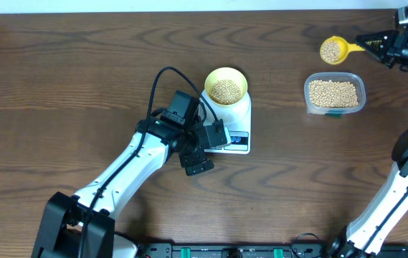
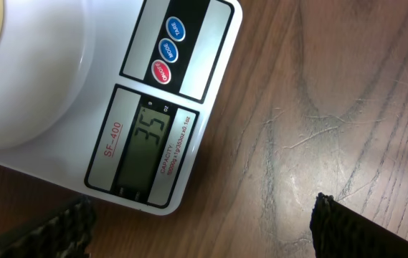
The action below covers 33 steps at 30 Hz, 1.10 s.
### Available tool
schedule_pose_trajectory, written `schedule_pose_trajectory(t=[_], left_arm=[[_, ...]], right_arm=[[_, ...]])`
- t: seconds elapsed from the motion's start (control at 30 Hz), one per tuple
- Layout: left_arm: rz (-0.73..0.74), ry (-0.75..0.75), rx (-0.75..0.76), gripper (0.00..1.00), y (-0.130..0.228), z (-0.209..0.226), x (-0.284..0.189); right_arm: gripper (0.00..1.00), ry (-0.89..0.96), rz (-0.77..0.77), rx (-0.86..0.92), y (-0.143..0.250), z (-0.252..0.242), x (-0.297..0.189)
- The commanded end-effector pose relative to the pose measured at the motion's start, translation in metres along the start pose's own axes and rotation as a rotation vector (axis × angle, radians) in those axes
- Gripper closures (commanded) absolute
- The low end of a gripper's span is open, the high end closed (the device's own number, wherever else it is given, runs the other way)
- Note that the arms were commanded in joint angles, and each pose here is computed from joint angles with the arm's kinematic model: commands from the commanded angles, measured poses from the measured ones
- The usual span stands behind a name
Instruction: Scoop item into bowl and weigh 50g on scale
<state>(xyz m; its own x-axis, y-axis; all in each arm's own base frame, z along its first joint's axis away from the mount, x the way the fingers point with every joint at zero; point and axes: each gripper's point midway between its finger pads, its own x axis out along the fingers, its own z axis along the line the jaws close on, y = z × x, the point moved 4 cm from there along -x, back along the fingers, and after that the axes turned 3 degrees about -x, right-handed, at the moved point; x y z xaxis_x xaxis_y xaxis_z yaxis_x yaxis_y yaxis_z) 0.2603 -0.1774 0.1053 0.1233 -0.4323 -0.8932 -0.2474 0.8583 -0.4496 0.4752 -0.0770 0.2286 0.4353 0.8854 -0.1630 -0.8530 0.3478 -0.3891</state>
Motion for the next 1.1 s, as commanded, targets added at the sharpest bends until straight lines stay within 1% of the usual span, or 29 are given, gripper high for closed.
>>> schedule_pose_trajectory(t=[0.0,0.2,0.57,0.67,0.77,1.07], left_arm=[[-0.008,0.010,0.012,0.02,0.000,-0.002,-0.001],[-0.008,0.010,0.012,0.02,0.000,-0.002,-0.001],[-0.008,0.010,0.012,0.02,0.000,-0.002,-0.001],[-0.008,0.010,0.012,0.02,0.000,-0.002,-0.001],[-0.008,0.010,0.012,0.02,0.000,-0.002,-0.001],[-0.008,0.010,0.012,0.02,0.000,-0.002,-0.001]], right_arm=[[0.99,-0.083,0.020,-0.031,-0.001,0.026,0.019],[0.99,-0.114,0.089,-0.025,0.005,0.036,0.055],[0.99,-0.170,0.230,-0.099,0.027,0.061,0.131],[0.99,-0.137,0.261,-0.126,0.034,0.061,0.147],[0.99,-0.066,0.298,-0.169,0.043,0.057,0.168],[0.99,0.036,0.349,-0.257,0.058,0.054,0.202]])
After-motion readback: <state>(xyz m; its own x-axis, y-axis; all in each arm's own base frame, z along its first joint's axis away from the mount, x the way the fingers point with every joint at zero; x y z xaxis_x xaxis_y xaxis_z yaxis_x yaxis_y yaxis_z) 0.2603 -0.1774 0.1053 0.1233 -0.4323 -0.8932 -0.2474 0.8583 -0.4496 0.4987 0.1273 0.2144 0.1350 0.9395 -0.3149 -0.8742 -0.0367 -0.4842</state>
